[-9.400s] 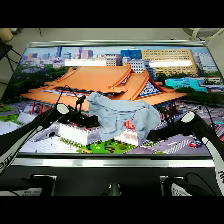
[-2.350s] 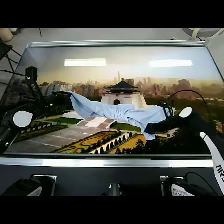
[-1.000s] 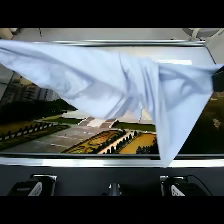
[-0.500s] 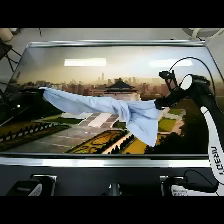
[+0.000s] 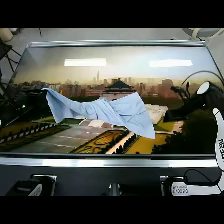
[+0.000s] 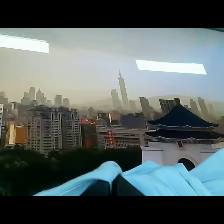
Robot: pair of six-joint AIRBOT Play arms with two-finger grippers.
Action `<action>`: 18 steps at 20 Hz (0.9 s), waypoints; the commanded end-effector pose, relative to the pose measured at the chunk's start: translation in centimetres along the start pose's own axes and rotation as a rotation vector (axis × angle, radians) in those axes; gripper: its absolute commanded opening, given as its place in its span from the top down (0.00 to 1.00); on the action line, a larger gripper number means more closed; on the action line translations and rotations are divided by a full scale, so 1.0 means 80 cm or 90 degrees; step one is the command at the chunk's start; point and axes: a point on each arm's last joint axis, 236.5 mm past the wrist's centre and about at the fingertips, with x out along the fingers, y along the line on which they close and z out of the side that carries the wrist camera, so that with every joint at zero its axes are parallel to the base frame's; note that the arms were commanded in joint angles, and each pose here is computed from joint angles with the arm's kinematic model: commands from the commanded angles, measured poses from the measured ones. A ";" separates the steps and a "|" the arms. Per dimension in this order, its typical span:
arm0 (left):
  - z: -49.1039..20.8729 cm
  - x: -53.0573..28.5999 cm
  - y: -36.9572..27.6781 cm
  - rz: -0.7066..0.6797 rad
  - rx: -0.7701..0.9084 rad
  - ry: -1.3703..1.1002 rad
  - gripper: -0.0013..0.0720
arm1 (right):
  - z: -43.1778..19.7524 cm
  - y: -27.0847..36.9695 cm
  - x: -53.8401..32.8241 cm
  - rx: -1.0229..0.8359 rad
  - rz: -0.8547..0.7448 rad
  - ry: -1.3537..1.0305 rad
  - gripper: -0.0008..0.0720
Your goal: Fold the shirts.
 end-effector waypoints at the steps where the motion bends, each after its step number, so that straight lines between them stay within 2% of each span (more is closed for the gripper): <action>1: 0.000 0.000 0.000 -0.001 -0.001 -0.001 0.95 | -0.047 0.055 0.048 0.049 0.178 0.034 0.25; 8: -0.003 0.000 -0.001 -0.002 -0.003 0.005 0.95 | -0.021 0.098 0.115 0.064 0.128 0.017 0.24; 9: -0.003 0.000 -0.001 -0.002 -0.003 0.005 0.95 | -0.017 0.106 0.117 0.061 0.135 0.013 0.33; 10: -0.001 -0.001 -0.002 -0.003 -0.002 0.003 0.95 | -0.013 0.117 0.115 0.063 0.155 0.008 0.54; 11: 0.004 -0.004 -0.004 -0.004 -0.001 -0.003 0.95 | -0.012 0.125 0.112 0.055 0.172 0.006 0.86; 12: 0.015 -0.009 -0.007 -0.007 0.003 -0.017 0.95 | -0.005 0.128 0.105 0.027 0.176 -0.008 0.96; 15: 0.078 -0.044 -0.028 -0.024 0.021 -0.094 0.95 | 0.040 0.134 0.022 -0.107 0.113 -0.101 0.97; 17: 0.148 -0.099 -0.058 -0.049 0.040 -0.179 0.95 | 0.093 0.139 -0.118 -0.210 -0.035 -0.268 0.97; 18: 0.188 -0.141 -0.078 -0.064 0.056 -0.229 0.95 | 0.109 0.147 -0.223 -0.251 -0.149 -0.381 0.97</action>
